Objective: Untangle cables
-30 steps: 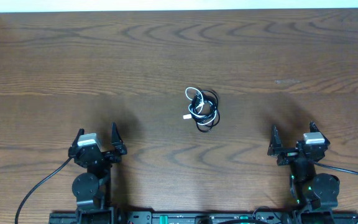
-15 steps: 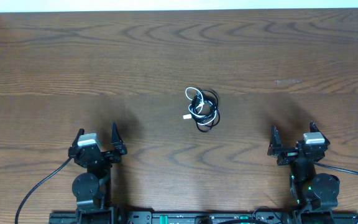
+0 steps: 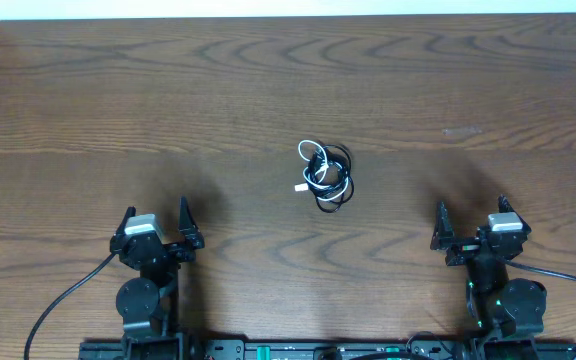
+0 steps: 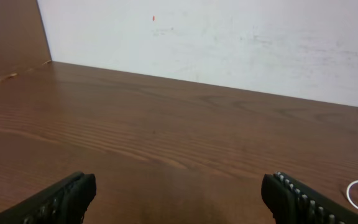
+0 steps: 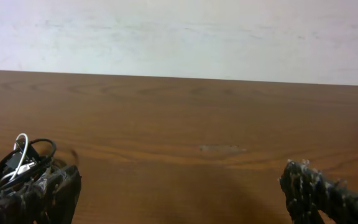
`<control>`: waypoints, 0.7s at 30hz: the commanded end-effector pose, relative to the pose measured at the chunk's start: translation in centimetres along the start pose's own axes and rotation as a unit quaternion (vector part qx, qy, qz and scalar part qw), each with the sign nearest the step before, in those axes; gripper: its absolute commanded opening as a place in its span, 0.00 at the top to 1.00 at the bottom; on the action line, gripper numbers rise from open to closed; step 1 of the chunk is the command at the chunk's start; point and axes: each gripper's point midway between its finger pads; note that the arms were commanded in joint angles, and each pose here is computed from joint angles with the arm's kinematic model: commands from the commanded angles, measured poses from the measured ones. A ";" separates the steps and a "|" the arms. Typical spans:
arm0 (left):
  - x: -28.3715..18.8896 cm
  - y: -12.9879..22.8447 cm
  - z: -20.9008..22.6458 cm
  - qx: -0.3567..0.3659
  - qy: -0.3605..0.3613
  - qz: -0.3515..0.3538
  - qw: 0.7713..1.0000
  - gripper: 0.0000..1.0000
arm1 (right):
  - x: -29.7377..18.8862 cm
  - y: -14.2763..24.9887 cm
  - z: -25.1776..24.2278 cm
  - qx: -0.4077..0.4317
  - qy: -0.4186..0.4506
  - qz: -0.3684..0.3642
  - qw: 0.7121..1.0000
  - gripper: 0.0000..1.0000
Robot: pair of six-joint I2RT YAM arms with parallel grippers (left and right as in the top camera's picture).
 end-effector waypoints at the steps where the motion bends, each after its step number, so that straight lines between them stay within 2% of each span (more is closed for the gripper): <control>1: 0.0 1.4 0.4 0.005 -0.010 0.026 1.000 0.10 | 0.0 -0.1 -0.2 0.007 0.005 -0.004 1.000 0.01; 7: -0.4 0.9 0.4 0.001 -0.012 0.035 0.999 0.09 | -0.1 -0.5 -0.2 0.007 0.006 -0.001 1.000 0.01; 13: -0.3 0.0 0.3 -0.046 -0.015 0.048 0.998 0.09 | -0.4 -0.4 -1.0 0.006 0.027 0.038 0.999 0.01; 21: 0.6 -1.8 -0.1 -0.055 -0.021 0.118 0.991 0.10 | 0.4 -1.1 -1.0 0.005 0.029 0.110 0.994 0.01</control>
Point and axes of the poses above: each gripper's point midway between its finger pads, its own x axis out along the fingers, its own z axis along the line the jaws close on, y = z × x
